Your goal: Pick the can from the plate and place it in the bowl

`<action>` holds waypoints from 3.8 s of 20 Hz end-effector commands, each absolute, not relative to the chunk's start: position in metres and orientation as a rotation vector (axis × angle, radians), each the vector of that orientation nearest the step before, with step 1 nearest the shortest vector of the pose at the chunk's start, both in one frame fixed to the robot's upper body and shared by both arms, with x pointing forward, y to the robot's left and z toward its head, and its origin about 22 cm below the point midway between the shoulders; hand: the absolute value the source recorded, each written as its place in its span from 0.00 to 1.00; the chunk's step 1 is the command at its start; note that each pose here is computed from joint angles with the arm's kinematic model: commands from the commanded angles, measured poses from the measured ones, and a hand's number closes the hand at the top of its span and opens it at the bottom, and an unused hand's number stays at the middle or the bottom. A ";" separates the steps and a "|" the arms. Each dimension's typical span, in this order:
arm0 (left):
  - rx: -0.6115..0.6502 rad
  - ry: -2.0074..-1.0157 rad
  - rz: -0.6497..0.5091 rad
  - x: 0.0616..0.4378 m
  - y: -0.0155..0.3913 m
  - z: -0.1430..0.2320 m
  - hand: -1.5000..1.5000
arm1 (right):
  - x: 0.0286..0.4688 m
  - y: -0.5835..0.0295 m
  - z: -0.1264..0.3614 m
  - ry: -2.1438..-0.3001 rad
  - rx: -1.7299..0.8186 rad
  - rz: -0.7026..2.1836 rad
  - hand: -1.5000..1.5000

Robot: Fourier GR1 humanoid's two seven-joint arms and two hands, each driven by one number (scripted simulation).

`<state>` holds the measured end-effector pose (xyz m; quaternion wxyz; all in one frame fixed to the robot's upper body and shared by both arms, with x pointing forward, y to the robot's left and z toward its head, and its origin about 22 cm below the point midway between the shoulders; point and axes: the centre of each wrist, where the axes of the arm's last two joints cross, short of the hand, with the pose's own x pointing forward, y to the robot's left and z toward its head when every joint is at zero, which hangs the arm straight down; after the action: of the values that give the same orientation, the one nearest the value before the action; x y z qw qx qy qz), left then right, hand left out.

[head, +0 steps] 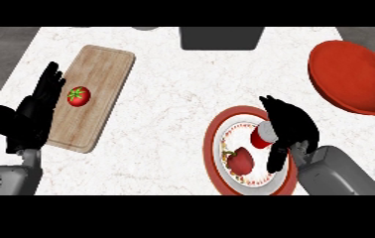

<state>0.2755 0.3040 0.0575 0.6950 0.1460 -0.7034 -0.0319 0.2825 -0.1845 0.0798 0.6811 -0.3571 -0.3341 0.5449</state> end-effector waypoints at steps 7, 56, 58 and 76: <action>0.329 -1.569 -0.072 0.271 0.307 0.050 0.50 | 0.280 -0.174 0.052 -0.688 -0.842 1.205 0.00; 0.346 -1.554 -0.051 0.266 0.309 0.057 0.50 | 0.377 -0.252 0.188 -1.268 -1.425 0.456 1.00; 0.329 -1.555 -0.050 0.261 0.319 0.050 0.50 | 0.373 -0.266 0.188 -1.262 -1.412 0.434 1.00; 0.287 -1.583 -0.102 0.269 0.291 0.046 0.50 | 0.393 -0.425 0.132 -1.257 -1.320 0.307 1.00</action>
<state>0.2747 0.3022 0.0564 0.6920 0.1376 -0.7076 -0.0389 0.3985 -0.3968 0.1499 0.6003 -0.5681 -0.5474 0.1315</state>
